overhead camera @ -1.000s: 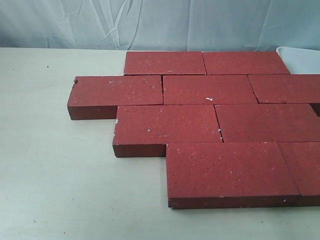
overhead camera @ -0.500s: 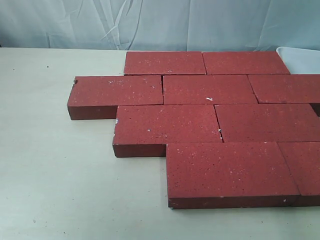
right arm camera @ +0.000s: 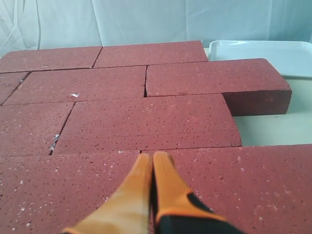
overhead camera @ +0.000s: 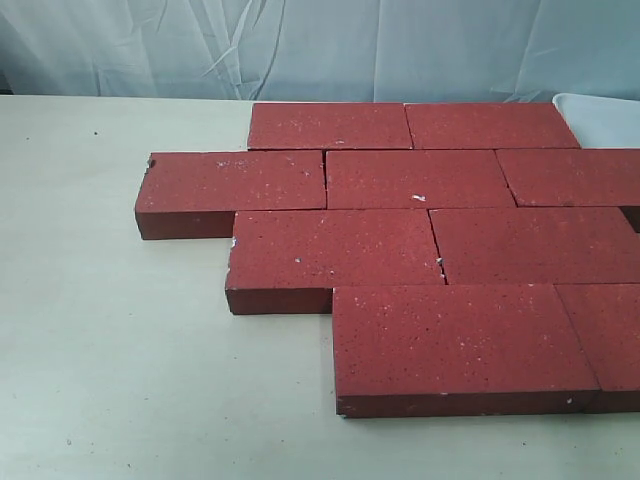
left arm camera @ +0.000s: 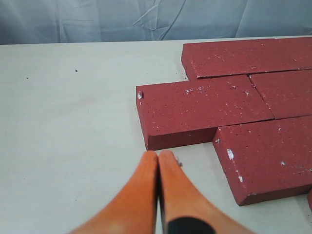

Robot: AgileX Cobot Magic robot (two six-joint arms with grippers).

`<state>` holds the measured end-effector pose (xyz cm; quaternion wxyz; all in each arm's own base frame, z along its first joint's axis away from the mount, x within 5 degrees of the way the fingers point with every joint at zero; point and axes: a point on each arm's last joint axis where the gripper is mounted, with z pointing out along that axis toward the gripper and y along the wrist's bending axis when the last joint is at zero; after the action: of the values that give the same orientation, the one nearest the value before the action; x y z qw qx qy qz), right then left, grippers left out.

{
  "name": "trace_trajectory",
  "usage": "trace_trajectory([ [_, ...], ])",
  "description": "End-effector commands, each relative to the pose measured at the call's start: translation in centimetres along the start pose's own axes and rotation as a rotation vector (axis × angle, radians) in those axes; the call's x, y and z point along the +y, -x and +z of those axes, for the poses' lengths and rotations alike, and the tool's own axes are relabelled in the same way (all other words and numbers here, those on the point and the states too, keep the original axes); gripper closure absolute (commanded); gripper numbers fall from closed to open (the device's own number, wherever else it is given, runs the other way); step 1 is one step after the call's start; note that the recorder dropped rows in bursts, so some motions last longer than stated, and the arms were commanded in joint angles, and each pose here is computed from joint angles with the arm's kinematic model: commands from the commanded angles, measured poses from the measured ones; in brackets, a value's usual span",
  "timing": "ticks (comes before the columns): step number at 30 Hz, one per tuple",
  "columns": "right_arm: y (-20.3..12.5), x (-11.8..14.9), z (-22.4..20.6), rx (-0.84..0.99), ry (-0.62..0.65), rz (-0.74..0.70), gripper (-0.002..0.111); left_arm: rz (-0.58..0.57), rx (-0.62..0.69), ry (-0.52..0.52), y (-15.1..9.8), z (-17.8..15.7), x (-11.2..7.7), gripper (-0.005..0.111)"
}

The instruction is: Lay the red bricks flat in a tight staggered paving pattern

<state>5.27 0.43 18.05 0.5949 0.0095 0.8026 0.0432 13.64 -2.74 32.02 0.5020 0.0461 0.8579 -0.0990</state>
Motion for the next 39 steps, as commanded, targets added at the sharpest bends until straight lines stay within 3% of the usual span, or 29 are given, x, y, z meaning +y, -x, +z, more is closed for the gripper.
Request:
trace_trajectory([
  [1, 0.0, 0.0, 0.0, -0.013, -0.002, 0.010, 0.109, 0.003, -0.010, -0.001, 0.0, -0.1, 0.0, 0.107],
  [18, 0.0, 0.1, 0.0, -0.013, 0.009, 0.037, 0.109, 0.011, -0.022, 0.002, 0.0, -0.5, 0.0, 0.107],
  [21, 0.0, 0.1, 0.0, -0.013, 0.009, 0.037, 0.109, 0.061, -0.056, 0.029, -0.1, -1.0, 0.2, 0.107],
  [27, 0.0, 0.1, 0.0, -0.017, 0.009, 0.037, 0.109, 0.101, -0.108, 0.050, -3.8, -2.7, 0.5, 0.107],
  [31, 0.0, 0.1, 0.0, -0.017, 0.009, 0.037, 0.109, 0.113, -0.259, 0.103, -6.8, -3.8, 1.1, 0.107],
  [39, 0.0, 0.1, 0.0, -0.017, 0.009, 0.037, 0.109, 0.106, -0.418, 0.189, -11.9, -2.6, 2.3, 0.107],
])
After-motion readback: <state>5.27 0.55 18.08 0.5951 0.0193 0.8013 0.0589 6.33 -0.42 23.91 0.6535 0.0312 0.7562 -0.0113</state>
